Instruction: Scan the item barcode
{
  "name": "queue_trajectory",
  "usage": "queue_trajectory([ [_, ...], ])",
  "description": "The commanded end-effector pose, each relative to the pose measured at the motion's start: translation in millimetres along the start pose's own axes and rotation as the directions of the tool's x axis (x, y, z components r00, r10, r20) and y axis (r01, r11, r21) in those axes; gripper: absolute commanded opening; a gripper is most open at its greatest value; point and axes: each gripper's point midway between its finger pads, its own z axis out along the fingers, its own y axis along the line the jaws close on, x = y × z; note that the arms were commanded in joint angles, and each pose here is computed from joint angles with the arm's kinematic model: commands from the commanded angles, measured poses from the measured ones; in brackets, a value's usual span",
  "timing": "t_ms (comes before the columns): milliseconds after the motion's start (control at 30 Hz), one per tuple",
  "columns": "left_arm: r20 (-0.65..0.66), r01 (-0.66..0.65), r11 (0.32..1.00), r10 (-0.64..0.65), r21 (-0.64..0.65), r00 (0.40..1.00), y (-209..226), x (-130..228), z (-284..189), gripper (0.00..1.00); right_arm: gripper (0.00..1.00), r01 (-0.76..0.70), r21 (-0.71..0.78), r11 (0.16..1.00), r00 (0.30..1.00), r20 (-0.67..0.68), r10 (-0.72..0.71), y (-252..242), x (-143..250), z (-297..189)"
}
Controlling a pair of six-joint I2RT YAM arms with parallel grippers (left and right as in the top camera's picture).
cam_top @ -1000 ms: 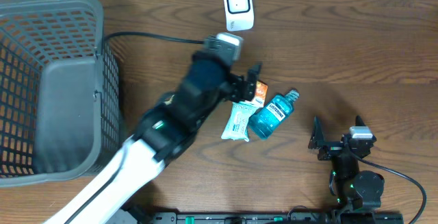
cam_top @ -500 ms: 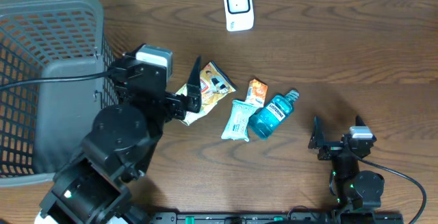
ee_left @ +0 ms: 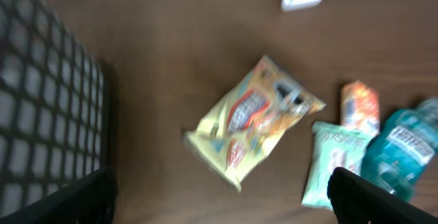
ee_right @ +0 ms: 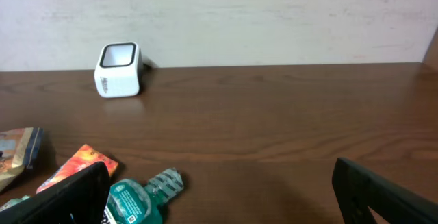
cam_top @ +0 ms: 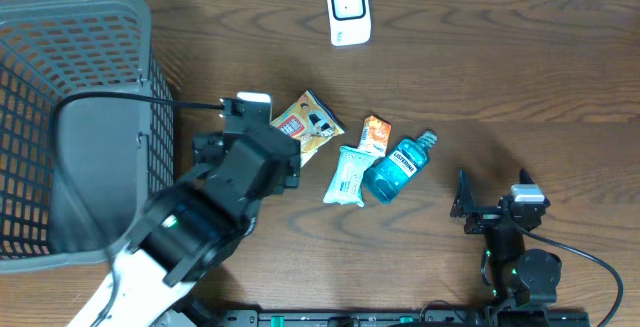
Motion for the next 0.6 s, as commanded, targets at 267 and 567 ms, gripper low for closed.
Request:
queue_trajectory([
  [267,-0.108,0.142,0.984,-0.153,-0.104,0.982,0.7,33.2,33.0,0.98,0.99,0.011,0.007,1.000,1.000,0.000,-0.011,-1.4,0.4,-0.2],
  [567,-0.052,0.256,0.942,-0.273,-0.218,0.961,21.7,45.4,39.8,0.98,0.99,0.011,0.007,1.000,1.000,0.000,-0.011,-1.4,0.4,-0.2],
])
